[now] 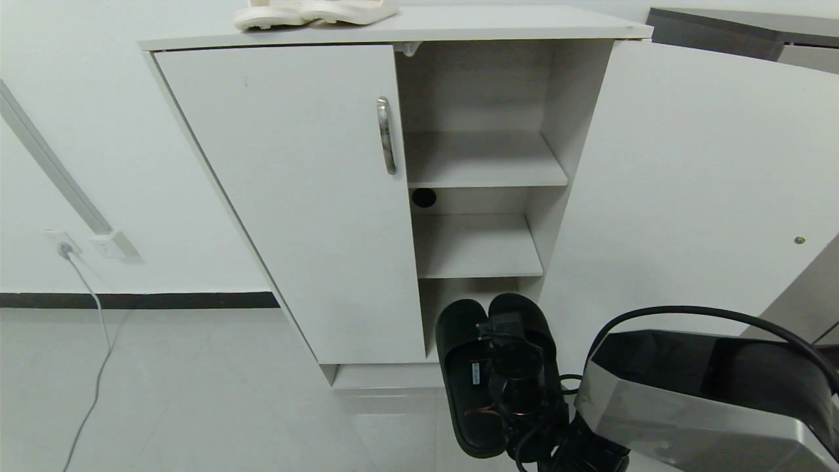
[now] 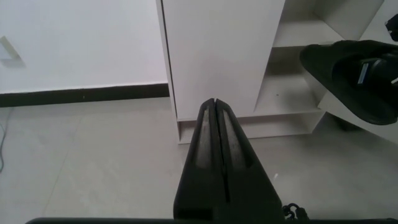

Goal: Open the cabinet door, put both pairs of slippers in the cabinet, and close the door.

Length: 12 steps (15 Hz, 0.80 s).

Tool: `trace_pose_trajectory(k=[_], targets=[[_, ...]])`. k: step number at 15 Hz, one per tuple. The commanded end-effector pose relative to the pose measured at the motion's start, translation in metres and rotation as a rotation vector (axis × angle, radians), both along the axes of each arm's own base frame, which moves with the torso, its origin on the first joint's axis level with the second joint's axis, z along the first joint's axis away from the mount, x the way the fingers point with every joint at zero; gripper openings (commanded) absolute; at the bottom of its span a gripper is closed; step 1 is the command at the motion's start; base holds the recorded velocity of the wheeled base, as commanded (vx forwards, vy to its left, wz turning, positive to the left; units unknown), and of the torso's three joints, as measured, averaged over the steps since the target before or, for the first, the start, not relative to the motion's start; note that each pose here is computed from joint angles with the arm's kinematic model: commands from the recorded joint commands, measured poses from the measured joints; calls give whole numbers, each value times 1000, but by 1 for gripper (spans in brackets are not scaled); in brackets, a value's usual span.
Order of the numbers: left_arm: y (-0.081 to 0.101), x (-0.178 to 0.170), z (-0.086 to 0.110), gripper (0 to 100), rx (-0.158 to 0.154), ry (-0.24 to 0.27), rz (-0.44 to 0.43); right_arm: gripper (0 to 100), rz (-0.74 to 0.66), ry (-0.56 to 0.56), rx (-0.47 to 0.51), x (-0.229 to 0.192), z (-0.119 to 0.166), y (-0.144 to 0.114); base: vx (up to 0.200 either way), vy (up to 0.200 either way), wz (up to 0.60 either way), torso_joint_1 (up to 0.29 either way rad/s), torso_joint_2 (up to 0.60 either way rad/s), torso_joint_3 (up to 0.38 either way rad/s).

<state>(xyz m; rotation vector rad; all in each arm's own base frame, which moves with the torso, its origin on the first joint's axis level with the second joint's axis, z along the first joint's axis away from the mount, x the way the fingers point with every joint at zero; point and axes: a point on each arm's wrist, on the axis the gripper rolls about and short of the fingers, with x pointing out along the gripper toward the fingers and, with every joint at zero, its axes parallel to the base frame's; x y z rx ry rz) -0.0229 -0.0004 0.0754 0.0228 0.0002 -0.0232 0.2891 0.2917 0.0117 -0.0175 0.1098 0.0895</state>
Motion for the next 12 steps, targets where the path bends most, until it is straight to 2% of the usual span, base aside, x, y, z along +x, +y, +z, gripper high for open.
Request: trace_pose_trajectory(k=[1,5,12], targets=[[0,0,0,0,0,3,-1,0,1,4,-6,0,-3,0,0,0,0,0,0,0],[0,0,0,0,-1,3,-1,0,-4,-3,1,1,1,-1,0,0,0,0,0,0],[0,0,0,0,0,3,-1,0,-11,-5,3,4,1,-3,200,0,0,2,2,3]])
